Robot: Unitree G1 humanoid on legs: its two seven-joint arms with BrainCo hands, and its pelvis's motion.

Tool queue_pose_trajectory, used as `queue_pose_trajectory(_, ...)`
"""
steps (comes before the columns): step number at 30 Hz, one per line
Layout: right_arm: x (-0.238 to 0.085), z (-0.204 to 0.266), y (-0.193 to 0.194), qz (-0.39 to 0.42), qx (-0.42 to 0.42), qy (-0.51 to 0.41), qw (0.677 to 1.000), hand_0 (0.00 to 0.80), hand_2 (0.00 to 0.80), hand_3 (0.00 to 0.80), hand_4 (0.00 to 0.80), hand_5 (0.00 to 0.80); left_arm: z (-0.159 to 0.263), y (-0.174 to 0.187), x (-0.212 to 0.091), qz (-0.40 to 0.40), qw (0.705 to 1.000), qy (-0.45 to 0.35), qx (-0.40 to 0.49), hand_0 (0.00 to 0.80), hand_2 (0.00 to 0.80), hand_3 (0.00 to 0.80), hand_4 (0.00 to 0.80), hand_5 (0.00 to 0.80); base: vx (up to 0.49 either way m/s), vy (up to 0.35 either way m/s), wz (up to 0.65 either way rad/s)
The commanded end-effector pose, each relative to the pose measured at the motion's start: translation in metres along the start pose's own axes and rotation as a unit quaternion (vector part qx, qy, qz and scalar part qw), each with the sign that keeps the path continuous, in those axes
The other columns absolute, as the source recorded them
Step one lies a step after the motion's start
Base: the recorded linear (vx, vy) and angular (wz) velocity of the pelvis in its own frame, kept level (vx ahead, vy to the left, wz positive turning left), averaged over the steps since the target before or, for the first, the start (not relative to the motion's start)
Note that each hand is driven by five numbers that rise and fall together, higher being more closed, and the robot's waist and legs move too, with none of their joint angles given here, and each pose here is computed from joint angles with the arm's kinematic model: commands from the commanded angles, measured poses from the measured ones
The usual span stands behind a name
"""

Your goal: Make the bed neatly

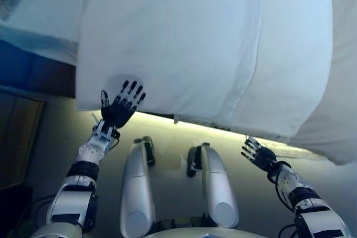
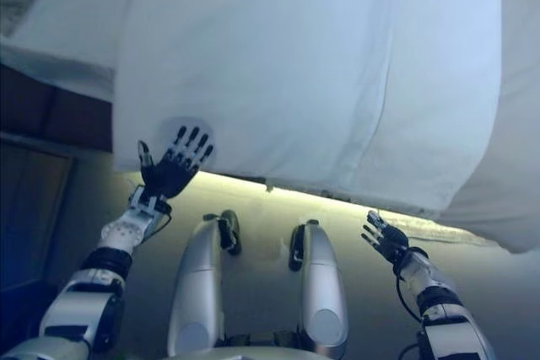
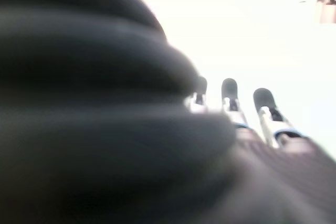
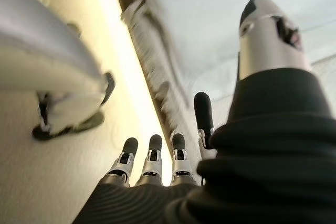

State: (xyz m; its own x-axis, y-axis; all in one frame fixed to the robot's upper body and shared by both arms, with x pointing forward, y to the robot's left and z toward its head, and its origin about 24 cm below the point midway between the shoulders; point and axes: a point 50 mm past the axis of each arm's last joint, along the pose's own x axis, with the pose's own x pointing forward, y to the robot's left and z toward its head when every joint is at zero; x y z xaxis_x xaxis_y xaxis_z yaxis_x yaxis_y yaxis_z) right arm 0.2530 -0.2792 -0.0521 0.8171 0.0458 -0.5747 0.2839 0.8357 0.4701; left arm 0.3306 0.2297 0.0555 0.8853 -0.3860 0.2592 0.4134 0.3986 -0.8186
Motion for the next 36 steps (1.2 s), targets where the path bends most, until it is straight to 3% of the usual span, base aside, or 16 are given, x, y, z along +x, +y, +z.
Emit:
queue_pose_trajectory(1,-0.005,0.021,-0.005,-0.006,-0.003,-0.032,0.999,0.0,0.0,0.0,0.0,0.0,0.021,-0.007,0.018,0.016,0.999,-0.041,-0.006,0.0,0.0,0.0,0.0,0.0,-0.047,-0.116,-0.15)
queue_pose_trajectory(10,-0.001,0.023,0.002,0.01,0.017,-0.038,0.999,0.0,0.0,0.0,0.0,0.0,0.099,-0.001,0.015,0.21,0.969,-0.131,-0.005,0.0,0.0,0.0,0.0,0.0,-0.012,-0.143,-0.08)
queue_pose_trajectory(18,0.001,0.034,0.002,0.019,0.029,-0.064,0.997,0.0,0.0,0.0,0.0,0.0,0.12,0.006,0.001,0.318,0.931,-0.18,-0.012,0.0,0.0,0.0,0.0,0.0,-0.013,-0.049,0.01)
queue_pose_trajectory(29,0.002,0.048,0.008,0.038,0.014,-0.083,0.996,0.0,0.0,0.0,0.0,0.0,0.1,0.033,-0.03,0.365,0.902,-0.221,-0.058,0.0,0.0,0.0,0.0,0.0,-0.004,0.036,0.07)
queue_pose_trajectory(36,-0.011,0.04,-0.017,0.016,0.004,-0.086,0.996,0.0,0.0,0.0,0.0,0.0,0.06,0.07,-0.097,0.434,0.871,-0.213,-0.085,0.0,0.0,0.0,0.0,0.0,0.012,0.087,0.04)
